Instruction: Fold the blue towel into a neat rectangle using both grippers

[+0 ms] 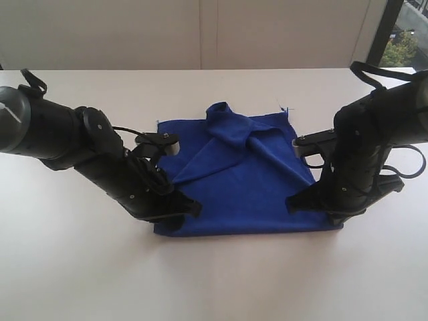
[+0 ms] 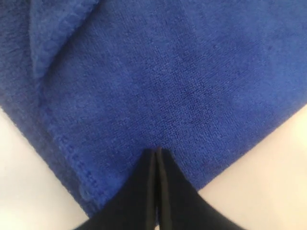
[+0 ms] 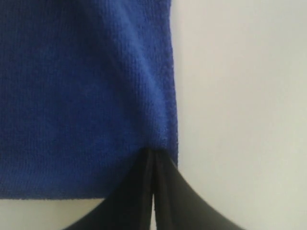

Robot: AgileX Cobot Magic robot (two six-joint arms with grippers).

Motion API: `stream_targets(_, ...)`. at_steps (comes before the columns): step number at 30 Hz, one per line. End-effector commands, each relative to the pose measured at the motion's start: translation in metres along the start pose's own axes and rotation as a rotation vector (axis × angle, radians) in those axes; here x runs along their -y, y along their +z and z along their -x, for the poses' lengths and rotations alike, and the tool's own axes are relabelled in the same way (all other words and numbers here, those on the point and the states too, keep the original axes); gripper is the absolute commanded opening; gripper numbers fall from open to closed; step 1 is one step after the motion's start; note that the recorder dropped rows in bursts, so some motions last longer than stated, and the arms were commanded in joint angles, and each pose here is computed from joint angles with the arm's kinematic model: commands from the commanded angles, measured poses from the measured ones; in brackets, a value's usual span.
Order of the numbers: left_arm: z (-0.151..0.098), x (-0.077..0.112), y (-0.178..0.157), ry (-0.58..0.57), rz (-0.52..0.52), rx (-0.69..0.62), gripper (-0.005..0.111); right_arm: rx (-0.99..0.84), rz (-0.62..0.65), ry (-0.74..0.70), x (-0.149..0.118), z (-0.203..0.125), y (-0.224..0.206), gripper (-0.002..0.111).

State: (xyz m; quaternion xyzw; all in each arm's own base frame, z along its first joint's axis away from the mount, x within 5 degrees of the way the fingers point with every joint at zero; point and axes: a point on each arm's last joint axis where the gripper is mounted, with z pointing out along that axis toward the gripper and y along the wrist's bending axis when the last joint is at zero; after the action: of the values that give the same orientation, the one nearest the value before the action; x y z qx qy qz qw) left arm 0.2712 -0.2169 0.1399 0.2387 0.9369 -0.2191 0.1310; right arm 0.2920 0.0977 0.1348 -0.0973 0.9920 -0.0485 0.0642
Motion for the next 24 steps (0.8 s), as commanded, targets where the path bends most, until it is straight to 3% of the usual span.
stream_targets(1,-0.008,-0.004,0.01,-0.005,-0.008,-0.073,0.0,-0.032,-0.013,0.001,0.002,-0.005,0.003,0.0)
stream_targets(10,-0.017,-0.011,0.007,0.143,0.06,-0.177,0.0,-0.035,-0.002,0.014,0.001,-0.005,0.003,0.0)
stream_targets(17,-0.018,-0.009,0.005,0.132,0.055,-0.198,0.0,-0.031,0.006,0.023,0.0,-0.005,0.004,0.0)
stream_targets(24,-0.01,-0.002,-0.014,0.152,0.056,-0.126,0.0,-0.029,0.007,0.023,0.0,-0.004,0.004,0.0)
